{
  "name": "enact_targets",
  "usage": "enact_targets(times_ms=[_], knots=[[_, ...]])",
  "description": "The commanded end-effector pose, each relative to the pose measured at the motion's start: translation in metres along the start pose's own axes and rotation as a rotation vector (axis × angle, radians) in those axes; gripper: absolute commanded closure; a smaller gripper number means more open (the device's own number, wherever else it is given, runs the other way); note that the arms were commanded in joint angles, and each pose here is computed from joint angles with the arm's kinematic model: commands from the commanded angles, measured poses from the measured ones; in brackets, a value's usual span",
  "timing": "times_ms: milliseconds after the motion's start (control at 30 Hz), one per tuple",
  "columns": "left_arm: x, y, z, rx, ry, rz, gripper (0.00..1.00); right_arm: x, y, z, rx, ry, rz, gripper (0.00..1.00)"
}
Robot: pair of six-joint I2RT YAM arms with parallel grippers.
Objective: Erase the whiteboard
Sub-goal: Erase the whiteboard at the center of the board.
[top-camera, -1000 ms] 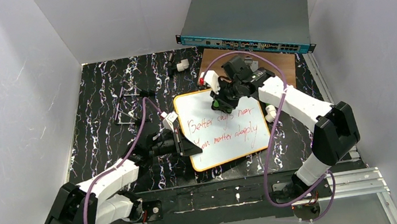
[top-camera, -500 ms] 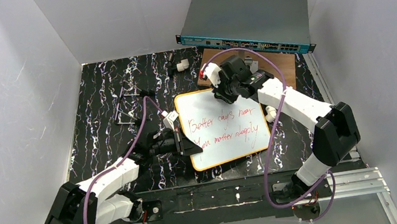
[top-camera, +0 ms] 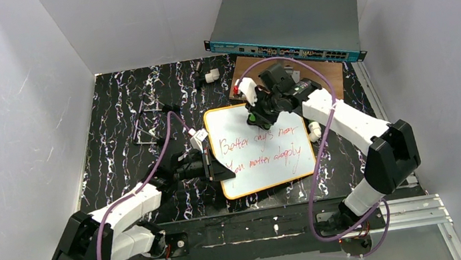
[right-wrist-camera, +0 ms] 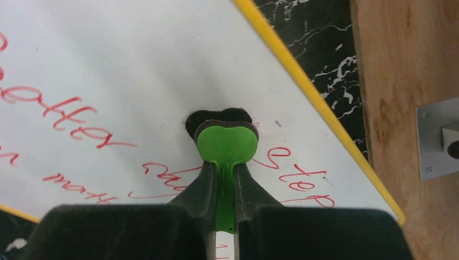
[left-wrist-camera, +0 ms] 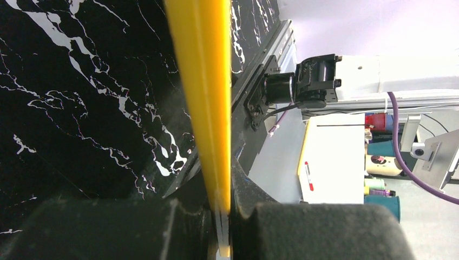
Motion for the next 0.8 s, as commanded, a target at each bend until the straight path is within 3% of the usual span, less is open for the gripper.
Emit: enact_targets(times_ms=[0,100,200,400,600,700,767], knots=[[0.000,-0.012,-0.017,0.195,0.080,-0.019,1.00,-0.003,-0.030,-0.036,0.105,0.264,-0.075,0.99],[0.000,-0.012,-0.017,0.198,0.081,-0.020,1.00,-0.004,-0.023,-0.053,0.099,0.379,-0.045,0.99],[0.000,-0.012,-0.017,0.202,0.081,-0.020,1.00,0.000,-0.007,-0.052,0.038,0.371,0.000,0.99],[-0.001,-0.011,-0.017,0.203,0.078,-0.019,1.00,-0.003,0.022,-0.014,-0.121,0.094,0.068,0.99],[0.000,-0.011,-0.016,0.202,0.082,-0.018,1.00,-0.009,0.013,0.022,-0.103,-0.152,-0.013,0.99],[0.000,-0.010,-0.016,0.197,0.080,-0.019,1.00,-0.006,-0.007,0.006,-0.007,-0.047,-0.061,0.99],[0.000,-0.010,-0.016,0.196,0.080,-0.020,1.00,-0.006,-0.019,-0.016,0.068,0.117,-0.073,0.99]])
Point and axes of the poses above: each gripper's point midway between its finger pads, its own x axis out along the fingers, its own z axis along the line the jaws close on, y = z × x, the point moved 5 cm from there along -x, back along the fingers, and after that the axes turned 5 degrees about x, right-handed, at the moved point
